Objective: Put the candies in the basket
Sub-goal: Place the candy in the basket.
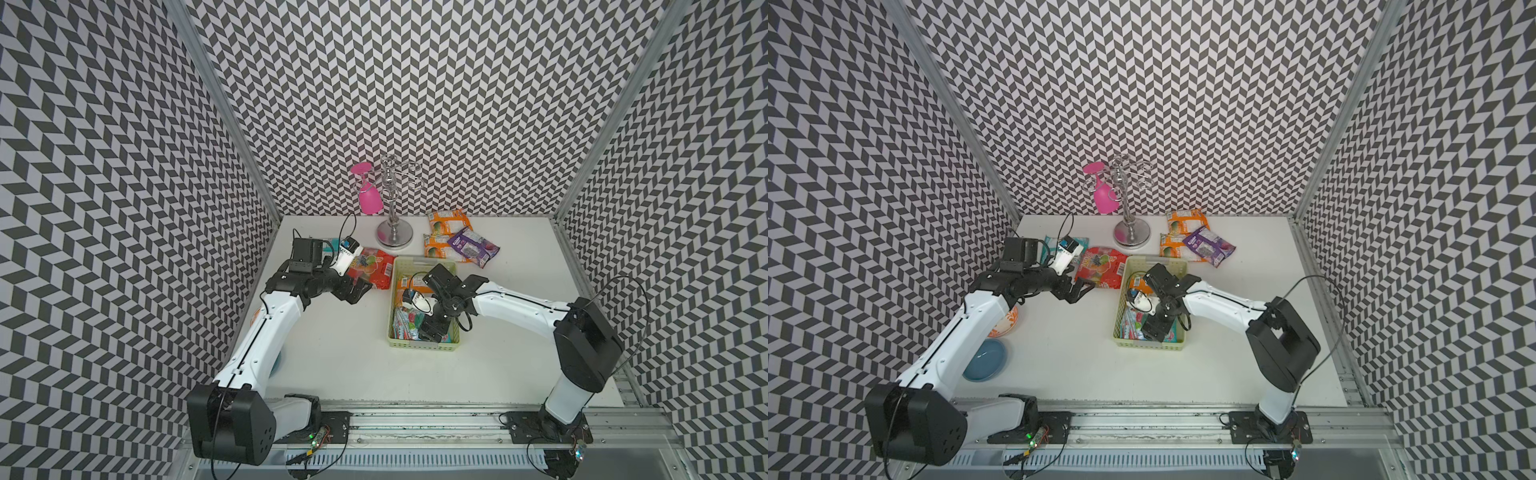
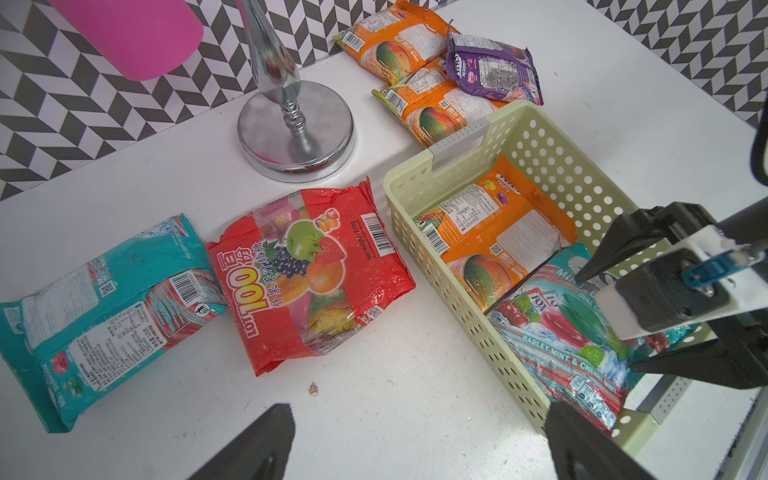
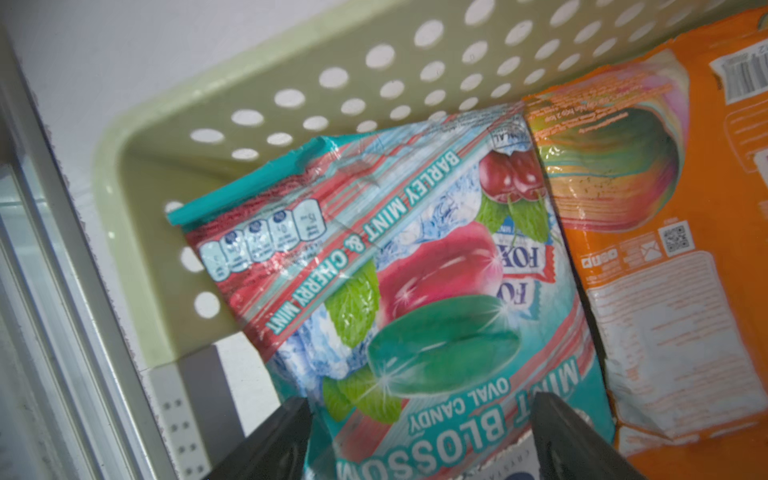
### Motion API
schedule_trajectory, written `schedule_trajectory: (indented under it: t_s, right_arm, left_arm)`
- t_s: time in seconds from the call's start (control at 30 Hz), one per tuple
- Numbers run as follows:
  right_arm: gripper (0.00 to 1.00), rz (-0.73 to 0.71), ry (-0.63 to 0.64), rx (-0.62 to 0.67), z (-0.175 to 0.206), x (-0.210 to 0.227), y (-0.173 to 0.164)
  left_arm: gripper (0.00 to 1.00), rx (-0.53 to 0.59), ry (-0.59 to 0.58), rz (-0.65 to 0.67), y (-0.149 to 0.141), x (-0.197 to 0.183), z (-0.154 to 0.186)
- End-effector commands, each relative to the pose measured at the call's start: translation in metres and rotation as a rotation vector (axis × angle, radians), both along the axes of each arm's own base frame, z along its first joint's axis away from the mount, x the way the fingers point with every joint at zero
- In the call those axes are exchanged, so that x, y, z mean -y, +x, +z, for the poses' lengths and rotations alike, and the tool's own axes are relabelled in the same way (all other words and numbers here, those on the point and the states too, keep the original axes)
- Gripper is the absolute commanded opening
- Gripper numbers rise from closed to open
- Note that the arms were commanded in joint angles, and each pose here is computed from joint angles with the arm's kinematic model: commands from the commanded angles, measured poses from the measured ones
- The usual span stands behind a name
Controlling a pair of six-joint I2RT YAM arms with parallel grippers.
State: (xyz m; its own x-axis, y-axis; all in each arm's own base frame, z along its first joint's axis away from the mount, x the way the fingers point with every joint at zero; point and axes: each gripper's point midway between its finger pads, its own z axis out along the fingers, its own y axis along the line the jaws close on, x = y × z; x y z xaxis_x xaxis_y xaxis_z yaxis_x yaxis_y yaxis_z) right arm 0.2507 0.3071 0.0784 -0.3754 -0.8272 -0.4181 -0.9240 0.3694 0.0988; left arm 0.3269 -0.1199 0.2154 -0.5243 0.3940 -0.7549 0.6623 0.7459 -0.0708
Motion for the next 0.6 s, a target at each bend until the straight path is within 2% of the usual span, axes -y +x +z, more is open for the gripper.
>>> schedule_trajectory:
  t_s: [0.0,0.27,0.37,0.57]
  right_arm:
    - [0.86,0.038,0.032,0.01,-0.004,-0.011,-0.003]
    - [0.79,0.096,-0.033,-0.032,-0.036,-0.016,-0.035]
    - [0.78,0.107,-0.001,-0.023,-0.024,-0.02,-0.034]
    - [0.78,0.049,0.118,0.017,0.03,-0.021,0.0]
  left_arm:
    - [0.99,0.027,-0.014,-0.001,0.003,0.001,0.012]
    - [0.99,0.023,-0.017,-0.004,0.005,0.002,0.011]
    - [0.99,0.025,-0.024,-0.01,0.004,0.003,0.01]
    - [0.99,0.024,-0.021,-0.005,0.004,0.002,0.011]
